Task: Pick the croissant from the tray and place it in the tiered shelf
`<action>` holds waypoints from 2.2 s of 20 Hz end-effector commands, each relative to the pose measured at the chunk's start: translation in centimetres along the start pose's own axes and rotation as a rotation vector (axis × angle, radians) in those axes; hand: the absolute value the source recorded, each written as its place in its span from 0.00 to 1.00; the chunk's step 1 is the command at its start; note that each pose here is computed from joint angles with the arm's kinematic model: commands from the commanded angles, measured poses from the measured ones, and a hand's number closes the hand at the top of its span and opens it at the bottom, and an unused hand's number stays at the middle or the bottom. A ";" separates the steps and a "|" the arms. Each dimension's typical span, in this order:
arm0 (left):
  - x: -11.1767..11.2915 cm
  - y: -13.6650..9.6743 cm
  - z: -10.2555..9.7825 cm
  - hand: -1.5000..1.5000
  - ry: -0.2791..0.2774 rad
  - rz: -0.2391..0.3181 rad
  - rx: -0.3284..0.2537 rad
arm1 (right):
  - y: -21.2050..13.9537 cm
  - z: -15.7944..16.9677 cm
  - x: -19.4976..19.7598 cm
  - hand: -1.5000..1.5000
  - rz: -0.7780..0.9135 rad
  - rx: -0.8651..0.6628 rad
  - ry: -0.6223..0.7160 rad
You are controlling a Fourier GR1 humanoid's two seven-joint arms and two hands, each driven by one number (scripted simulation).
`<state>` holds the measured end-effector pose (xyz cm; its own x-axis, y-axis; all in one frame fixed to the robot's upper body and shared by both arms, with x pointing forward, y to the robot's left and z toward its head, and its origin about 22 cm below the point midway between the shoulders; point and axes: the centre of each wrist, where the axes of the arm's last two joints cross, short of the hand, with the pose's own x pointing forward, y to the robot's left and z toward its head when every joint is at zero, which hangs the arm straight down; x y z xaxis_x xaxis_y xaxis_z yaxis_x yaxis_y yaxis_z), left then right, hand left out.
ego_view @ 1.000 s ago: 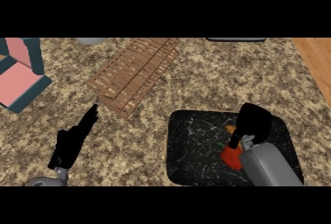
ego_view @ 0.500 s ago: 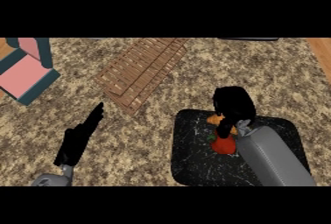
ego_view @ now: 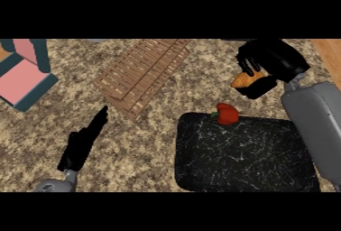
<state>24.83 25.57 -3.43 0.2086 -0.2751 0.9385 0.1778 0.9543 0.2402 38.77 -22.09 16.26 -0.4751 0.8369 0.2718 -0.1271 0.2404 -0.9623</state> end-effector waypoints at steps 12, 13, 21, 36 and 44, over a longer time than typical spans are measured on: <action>1.6 0.1 -0.5 0.50 0.006 -0.005 0.006 | -10.6 -8.8 4.5 1.00 -0.228 -0.230 -0.090; -0.7 0.7 1.2 0.50 -0.012 0.001 0.002 | -10.0 -9.3 5.5 1.00 -0.219 -0.247 -0.094; 1.3 -0.3 -0.2 0.50 -0.034 -0.004 -0.026 | -10.9 -12.7 8.7 1.00 -0.220 -0.264 -0.048; 1.6 -1.1 -0.1 0.50 -0.053 -0.029 -0.050 | -4.0 -15.5 12.8 1.00 -0.119 -0.091 -0.075; 2.6 -0.5 -1.5 0.50 -0.059 -0.050 -0.066 | 0.5 -15.6 12.5 0.00 -0.761 0.135 -0.031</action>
<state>26.48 24.08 -1.83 0.1495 -0.3001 0.9421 0.2410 0.9352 0.2596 46.67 -4.43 21.61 -0.3976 0.5944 0.6990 -0.3858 0.5828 -0.7151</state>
